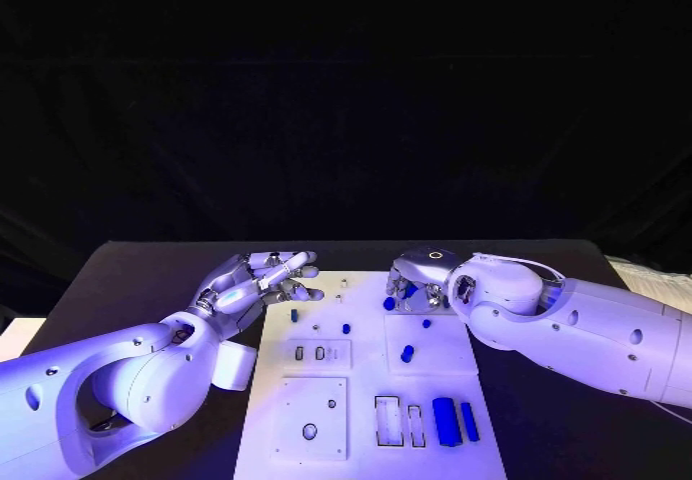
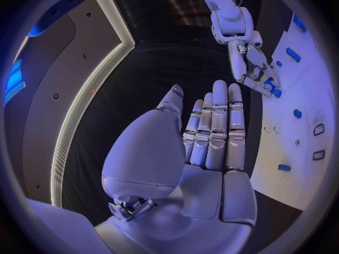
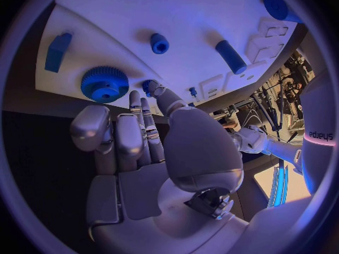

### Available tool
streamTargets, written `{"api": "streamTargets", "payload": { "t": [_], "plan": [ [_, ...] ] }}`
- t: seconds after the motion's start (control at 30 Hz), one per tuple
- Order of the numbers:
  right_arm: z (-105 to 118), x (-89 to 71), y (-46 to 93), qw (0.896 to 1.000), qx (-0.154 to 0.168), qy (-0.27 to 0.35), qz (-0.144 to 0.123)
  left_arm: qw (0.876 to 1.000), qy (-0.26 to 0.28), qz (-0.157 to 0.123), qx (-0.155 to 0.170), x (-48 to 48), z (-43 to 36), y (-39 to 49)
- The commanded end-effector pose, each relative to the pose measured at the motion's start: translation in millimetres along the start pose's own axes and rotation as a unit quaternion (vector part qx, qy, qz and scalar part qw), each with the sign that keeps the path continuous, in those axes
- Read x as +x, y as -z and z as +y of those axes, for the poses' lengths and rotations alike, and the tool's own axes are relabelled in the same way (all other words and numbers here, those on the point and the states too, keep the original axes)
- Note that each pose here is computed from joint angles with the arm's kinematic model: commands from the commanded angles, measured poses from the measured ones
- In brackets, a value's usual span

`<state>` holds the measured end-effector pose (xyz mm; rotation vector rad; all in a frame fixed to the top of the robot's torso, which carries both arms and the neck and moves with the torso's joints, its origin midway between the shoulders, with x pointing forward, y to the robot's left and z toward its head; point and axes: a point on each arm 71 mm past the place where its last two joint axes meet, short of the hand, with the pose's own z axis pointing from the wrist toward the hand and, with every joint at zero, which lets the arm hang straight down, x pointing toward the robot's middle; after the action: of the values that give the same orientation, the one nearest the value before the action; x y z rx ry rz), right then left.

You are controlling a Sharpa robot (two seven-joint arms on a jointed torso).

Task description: Assemble the parts on the task board

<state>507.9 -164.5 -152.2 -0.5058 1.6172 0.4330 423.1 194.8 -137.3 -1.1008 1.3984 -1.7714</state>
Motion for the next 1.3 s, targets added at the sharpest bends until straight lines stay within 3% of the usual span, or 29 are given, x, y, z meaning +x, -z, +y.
{"api": "streamTargets", "payload": {
  "t": [0.03,1.03,1.3],
  "plan": [
    [1.1,1.3,-1.2,1.0,0.0,0.012,0.009,1.0,0.0,0.003,0.004,1.3,-2.1,0.0],
    [10.1,1.3,-7.2,1.0,-0.016,0.01,0.009,1.0,-0.002,-0.001,0.001,-1.1,-3.1,-0.6],
    [10.9,-4.3,-6.5,1.0,-0.007,0.005,-0.028,1.0,-0.004,-0.004,0.0,-2.6,-3.3,-0.4]
  ]
}}
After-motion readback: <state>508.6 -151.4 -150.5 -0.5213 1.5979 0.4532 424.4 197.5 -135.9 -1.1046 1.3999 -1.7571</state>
